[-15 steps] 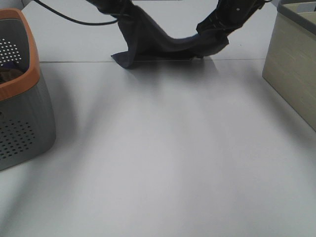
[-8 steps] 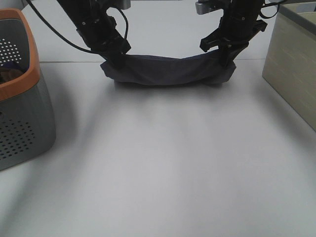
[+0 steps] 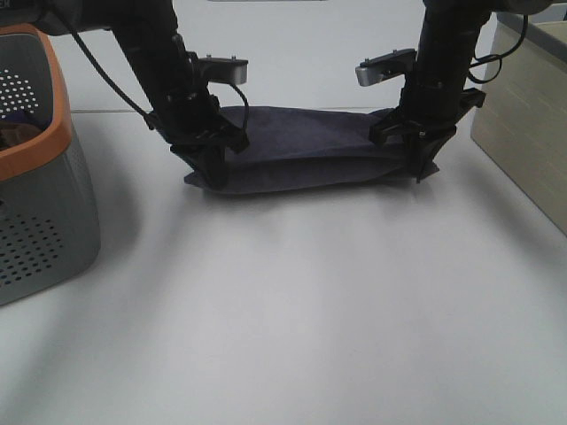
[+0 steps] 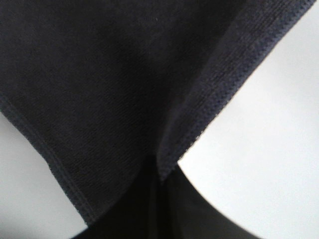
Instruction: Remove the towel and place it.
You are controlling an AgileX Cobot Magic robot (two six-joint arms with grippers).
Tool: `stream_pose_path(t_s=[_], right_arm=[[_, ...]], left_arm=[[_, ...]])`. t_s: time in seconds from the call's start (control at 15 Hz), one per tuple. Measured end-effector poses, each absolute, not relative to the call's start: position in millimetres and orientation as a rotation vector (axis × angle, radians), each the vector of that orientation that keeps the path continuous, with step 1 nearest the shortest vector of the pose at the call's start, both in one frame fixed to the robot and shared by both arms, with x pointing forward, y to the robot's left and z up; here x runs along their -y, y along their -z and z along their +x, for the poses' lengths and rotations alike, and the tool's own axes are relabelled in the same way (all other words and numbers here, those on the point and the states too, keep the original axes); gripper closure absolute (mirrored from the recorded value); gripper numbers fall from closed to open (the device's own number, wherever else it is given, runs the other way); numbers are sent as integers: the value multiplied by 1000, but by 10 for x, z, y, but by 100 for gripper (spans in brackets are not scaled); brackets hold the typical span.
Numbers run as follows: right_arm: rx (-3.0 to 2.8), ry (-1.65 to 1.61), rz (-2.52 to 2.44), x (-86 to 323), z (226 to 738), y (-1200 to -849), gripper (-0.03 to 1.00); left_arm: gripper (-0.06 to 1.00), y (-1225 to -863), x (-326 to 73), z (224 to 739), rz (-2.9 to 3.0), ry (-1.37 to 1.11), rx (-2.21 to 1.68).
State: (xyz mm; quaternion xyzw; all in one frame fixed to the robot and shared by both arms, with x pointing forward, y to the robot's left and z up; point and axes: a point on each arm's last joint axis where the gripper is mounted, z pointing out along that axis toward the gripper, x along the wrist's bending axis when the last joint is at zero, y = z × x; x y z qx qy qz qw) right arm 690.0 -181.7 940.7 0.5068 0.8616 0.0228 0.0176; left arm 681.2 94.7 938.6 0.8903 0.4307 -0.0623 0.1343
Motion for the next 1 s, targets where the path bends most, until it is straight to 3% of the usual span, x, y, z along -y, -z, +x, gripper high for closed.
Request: stream_pose_path(t_s=[0.73,0.87,1.0], right_arm=[[-2790,143,1652,1919,6419,-9132,97],[-2786,128,1664,1913,6410,-9157,84],[-2747,102,1705,1912,6401,-9248,63]], left_arm=[[94,-9123,-673,6208,2728,364,-1287],[94,-9040,-700,6154,2748,395,-1306],[94,-8949,-746,6086,2779,427,-1326]])
